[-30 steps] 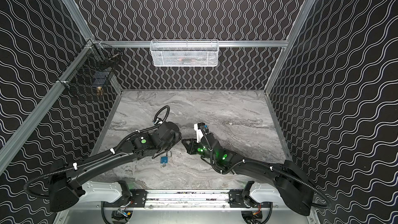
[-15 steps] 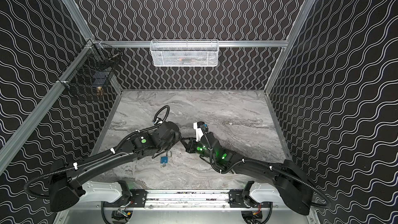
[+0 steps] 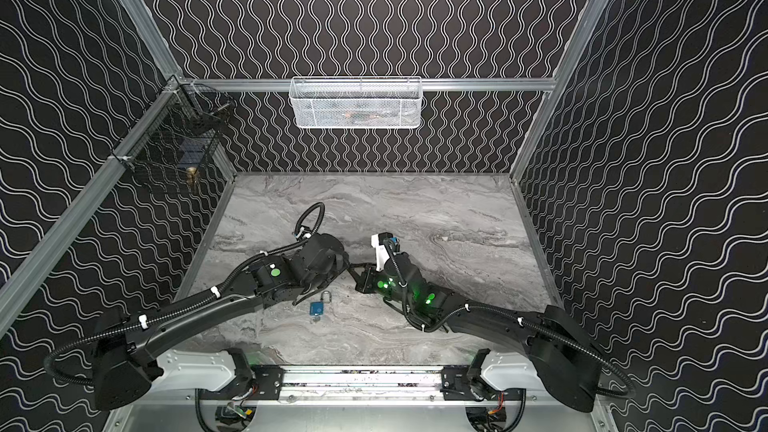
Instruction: Unlock with the key
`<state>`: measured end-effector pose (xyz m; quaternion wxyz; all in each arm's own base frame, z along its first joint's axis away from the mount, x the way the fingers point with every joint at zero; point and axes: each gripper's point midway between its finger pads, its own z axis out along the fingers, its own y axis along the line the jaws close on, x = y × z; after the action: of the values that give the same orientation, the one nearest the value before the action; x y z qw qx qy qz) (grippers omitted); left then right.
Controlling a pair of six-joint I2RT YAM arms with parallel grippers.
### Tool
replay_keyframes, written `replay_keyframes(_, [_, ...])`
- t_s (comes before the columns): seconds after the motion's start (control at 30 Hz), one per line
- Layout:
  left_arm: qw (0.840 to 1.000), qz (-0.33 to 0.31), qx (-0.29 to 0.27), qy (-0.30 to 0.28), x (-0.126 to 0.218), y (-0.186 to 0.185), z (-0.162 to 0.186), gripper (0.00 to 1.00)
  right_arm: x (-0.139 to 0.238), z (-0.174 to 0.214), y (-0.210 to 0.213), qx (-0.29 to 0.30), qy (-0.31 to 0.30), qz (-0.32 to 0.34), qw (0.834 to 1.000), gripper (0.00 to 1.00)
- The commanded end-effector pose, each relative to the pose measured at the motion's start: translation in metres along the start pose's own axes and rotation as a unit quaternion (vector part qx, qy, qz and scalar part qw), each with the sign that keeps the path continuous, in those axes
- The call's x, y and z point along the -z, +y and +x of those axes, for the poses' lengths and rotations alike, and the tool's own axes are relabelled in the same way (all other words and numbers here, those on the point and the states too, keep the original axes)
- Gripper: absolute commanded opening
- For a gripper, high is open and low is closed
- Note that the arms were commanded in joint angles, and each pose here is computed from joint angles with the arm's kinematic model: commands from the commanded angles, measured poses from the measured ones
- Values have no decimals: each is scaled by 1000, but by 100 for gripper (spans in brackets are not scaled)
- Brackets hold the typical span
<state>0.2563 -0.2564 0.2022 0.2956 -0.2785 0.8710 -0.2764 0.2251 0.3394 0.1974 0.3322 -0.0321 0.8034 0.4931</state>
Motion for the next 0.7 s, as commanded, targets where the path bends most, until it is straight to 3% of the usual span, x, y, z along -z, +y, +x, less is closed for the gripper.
replay_keyframes(0.0, [1000,17,0,5,4,-8,-2,0,5,-10,10,4,-20,-14,1000,10])
replay_keyframes(0.4, [1000,8,2,-17,6,-4,-13,0,8,-9,15,-34,-8,-18,999,26])
replay_keyframes(0.67, [1000,9,2,-19,3,-5,-13,0,1,-12,13,-54,-11,-3,998,27])
